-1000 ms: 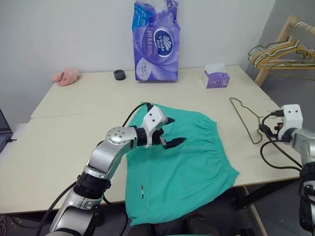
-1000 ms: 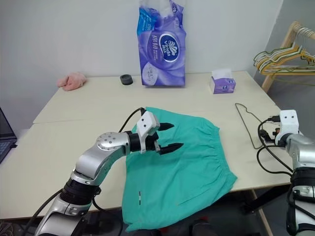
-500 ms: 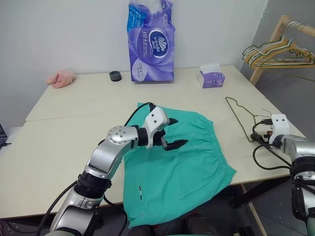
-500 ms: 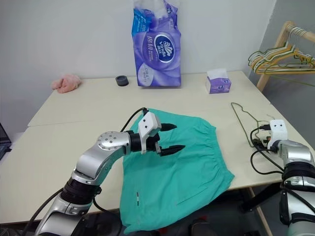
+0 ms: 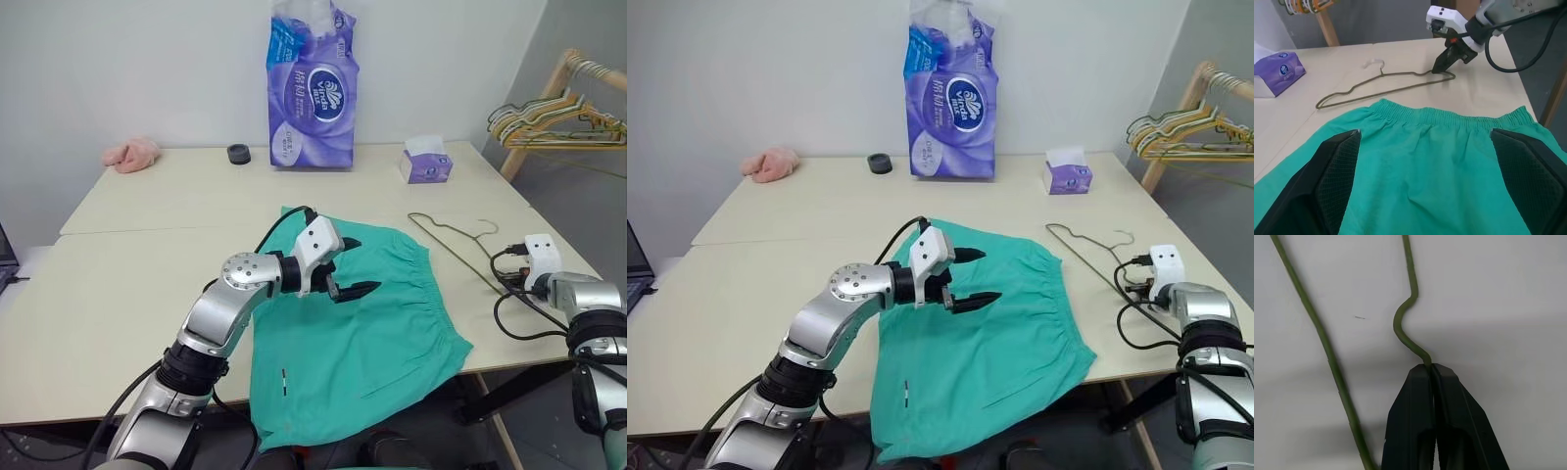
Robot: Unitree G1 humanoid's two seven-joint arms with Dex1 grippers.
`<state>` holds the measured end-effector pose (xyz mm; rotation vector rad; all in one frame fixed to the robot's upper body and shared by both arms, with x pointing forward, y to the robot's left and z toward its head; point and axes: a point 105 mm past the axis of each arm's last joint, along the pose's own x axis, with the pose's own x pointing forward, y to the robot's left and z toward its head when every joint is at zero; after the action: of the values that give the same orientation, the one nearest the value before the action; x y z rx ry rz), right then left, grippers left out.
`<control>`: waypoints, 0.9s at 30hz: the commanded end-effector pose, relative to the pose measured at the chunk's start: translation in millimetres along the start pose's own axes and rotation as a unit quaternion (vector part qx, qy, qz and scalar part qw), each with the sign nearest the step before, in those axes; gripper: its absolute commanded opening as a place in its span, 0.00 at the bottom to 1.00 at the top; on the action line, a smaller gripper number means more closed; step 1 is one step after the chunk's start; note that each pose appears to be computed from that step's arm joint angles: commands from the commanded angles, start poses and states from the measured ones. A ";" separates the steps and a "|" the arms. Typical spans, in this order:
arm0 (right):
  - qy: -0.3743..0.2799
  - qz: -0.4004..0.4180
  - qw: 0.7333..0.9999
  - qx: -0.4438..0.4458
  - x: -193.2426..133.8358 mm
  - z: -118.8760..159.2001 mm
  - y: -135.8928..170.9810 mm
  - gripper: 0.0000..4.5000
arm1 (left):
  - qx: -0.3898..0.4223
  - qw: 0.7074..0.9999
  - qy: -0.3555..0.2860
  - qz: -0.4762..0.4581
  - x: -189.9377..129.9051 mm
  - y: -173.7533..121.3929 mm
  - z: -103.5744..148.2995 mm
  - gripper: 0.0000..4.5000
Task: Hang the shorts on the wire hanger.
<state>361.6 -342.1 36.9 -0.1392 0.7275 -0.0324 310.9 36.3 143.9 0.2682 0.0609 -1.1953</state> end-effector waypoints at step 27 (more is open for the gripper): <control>-0.356 -0.022 0.844 -0.400 -117.0 100.2 107.4 0.01 | -0.060 0.986 -0.011 0.154 -99.9 137.0 21.5 1.00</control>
<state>341.3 -228.2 150.7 -0.8527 0.0677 0.2602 400.5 171.8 192.2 0.1099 0.1070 -0.8299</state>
